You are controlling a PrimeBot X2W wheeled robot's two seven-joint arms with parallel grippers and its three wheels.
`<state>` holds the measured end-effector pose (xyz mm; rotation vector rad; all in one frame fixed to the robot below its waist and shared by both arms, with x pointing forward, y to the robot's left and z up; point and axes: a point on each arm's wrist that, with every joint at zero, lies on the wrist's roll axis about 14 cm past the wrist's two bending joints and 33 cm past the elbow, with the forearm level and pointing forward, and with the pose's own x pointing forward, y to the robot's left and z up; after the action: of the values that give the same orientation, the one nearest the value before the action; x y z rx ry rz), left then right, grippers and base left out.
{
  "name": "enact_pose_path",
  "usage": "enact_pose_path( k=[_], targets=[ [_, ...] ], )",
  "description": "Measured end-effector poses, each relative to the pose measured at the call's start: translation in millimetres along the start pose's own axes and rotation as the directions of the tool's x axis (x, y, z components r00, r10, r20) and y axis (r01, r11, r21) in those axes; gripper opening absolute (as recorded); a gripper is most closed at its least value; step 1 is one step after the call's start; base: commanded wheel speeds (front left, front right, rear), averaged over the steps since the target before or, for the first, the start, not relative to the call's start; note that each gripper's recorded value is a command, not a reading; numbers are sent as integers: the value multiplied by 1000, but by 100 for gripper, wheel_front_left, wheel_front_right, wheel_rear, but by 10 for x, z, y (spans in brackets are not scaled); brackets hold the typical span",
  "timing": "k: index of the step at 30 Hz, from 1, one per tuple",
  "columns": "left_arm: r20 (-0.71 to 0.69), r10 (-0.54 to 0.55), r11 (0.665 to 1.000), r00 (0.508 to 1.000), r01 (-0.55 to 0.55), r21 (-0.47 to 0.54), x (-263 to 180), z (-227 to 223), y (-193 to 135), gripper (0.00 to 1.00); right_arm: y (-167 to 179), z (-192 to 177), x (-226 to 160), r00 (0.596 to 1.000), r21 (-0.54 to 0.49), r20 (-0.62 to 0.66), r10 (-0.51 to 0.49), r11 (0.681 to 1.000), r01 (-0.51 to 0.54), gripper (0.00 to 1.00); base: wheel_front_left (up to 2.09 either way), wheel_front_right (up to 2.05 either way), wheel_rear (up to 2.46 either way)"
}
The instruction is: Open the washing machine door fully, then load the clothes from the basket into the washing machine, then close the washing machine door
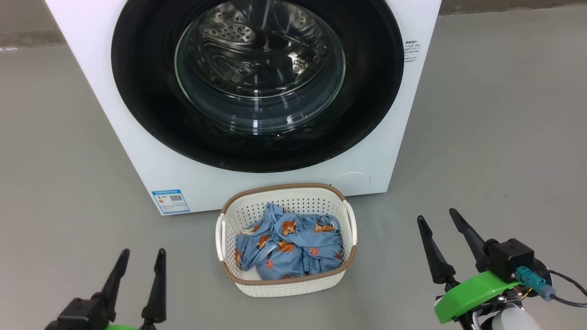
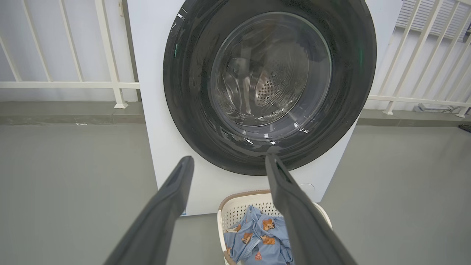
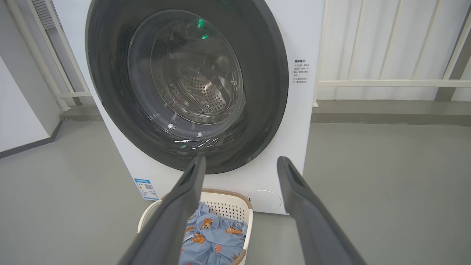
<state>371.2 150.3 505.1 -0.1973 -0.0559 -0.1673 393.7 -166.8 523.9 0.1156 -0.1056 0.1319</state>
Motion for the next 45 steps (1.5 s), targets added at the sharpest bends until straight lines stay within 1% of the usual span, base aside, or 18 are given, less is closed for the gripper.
enact_pose_path(
  k=[5, 12, 17, 30, 36, 39, 45],
  targets=[
    [7, 18, 999, 1000, -18, 34, -11, 14, 67, 100, -45, 55, 1, 1000, -33, 20, -10, 999, 11, 100, 0, 0, 0],
    [-5, 71, 997, 997, -71, 34, -43, -30, 200, 100, -185, 75, -17, 997, -11, 30, -72, 997, 72, 100, 0, 0, 0],
    [-6, 92, 995, 996, -92, 35, -55, -42, 238, 100, -271, 64, -40, 994, -14, 27, -104, 994, 104, 100, 0, 0, 0],
    [5, 129, 991, 992, -129, 24, -75, -16, 314, 100, -260, 27, -50, 994, -11, 16, -108, 994, 109, 100, 0, 0, 0],
    [3, 118, 993, 993, -118, 19, -70, -26, 263, 100, -251, 34, -52, 994, -10, 18, -106, 994, 106, 100, 0, 0, 0],
    [0, 114, 993, 993, -114, 37, -73, -30, 259, 100, -242, 33, -48, 994, -10, 18, -104, 995, 104, 100, 15, 15, -30],
    [-7, 113, 993, 994, -113, 43, -68, -52, 260, 100, -237, 18, -41, 994, -5, 14, -104, 995, 104, 100, 53, 53, -106]
  ],
)
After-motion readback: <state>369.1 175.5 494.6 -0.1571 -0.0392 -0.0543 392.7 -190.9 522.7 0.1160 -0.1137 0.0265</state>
